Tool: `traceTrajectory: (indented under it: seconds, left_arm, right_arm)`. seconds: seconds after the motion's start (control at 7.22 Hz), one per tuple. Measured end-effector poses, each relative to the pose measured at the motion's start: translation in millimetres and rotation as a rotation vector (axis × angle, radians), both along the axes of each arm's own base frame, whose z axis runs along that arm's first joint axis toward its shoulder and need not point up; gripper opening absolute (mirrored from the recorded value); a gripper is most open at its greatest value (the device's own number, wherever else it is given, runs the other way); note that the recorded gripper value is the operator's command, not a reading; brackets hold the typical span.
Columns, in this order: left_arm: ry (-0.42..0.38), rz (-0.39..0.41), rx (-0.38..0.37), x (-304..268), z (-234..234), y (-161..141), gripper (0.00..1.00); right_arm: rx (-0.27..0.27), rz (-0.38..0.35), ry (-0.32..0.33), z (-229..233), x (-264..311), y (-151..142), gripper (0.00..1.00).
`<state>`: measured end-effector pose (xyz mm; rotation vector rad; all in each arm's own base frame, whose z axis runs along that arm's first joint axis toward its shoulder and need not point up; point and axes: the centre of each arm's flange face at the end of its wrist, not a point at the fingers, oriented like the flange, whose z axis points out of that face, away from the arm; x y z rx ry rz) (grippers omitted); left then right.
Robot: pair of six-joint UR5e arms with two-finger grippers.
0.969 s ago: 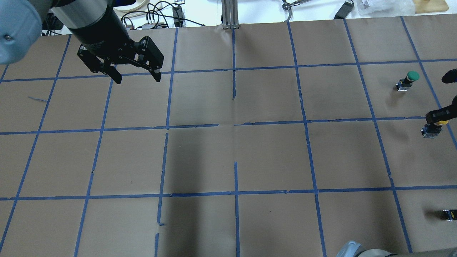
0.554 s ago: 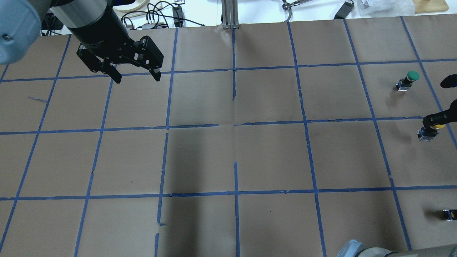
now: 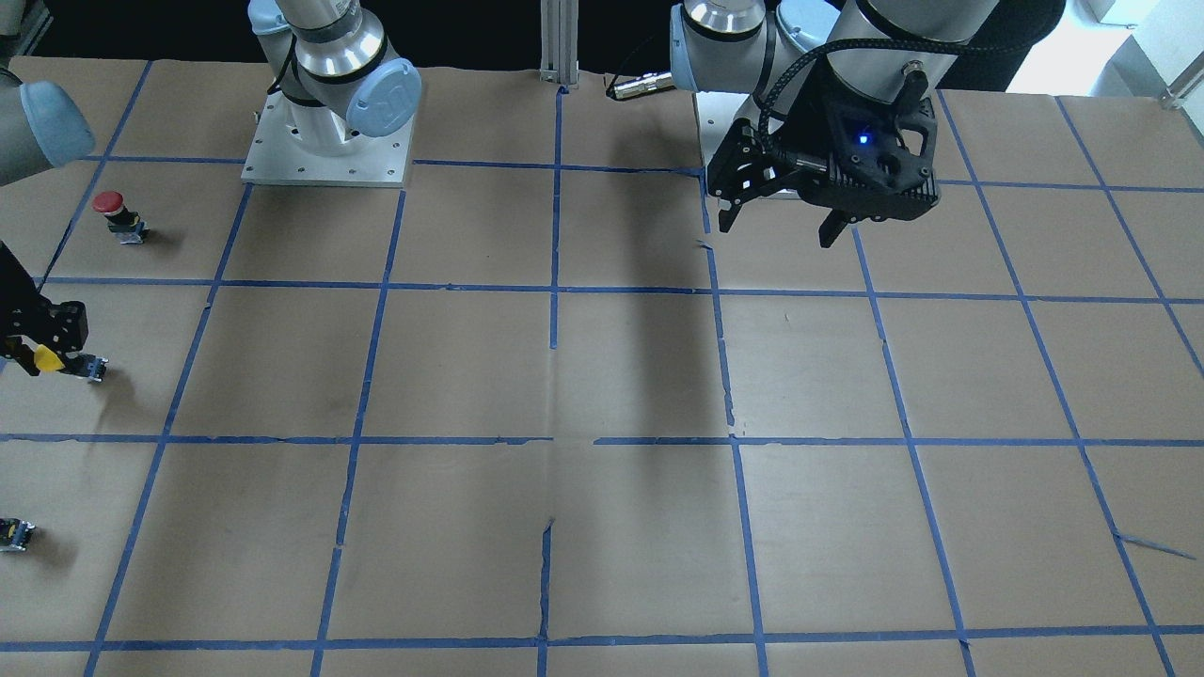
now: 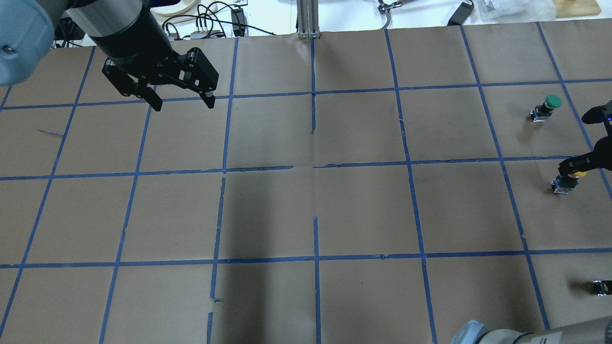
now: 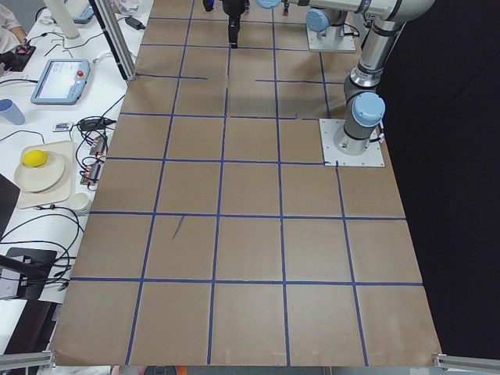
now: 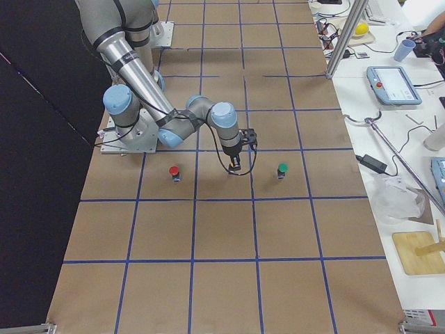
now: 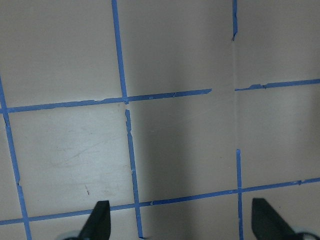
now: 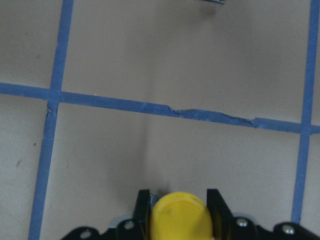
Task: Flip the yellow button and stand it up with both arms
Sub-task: 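Carry the yellow button with the right gripper and lower it upright onto the table, then open the right gripper and lift it off the standing button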
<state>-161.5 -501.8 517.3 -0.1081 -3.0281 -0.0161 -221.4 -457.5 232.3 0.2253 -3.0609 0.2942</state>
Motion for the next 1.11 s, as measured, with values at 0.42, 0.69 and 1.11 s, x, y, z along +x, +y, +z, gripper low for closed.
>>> traceTrajectory:
  seconds: [0.42, 0.69, 1.11]
  left_arm:
    - [0.000, 0.002, -0.002, 0.4, 1.0, 0.2, 1.00]
    - [0.000, 0.002, -0.002, 0.2, 1.5, 0.6, 1.00]
    - [0.000, 0.003, -0.005, 0.5, 2.5, 0.4, 1.00]
  right_arm:
    - [0.009, 0.000, 0.006, -1.1, -1.3, 0.8, 0.63]
    - [0.016, -0.001, 0.004, -2.1, -1.2, 1.4, 0.88]
    - [0.021, -0.007, 0.013, 4.1, -4.5, -0.5, 0.99]
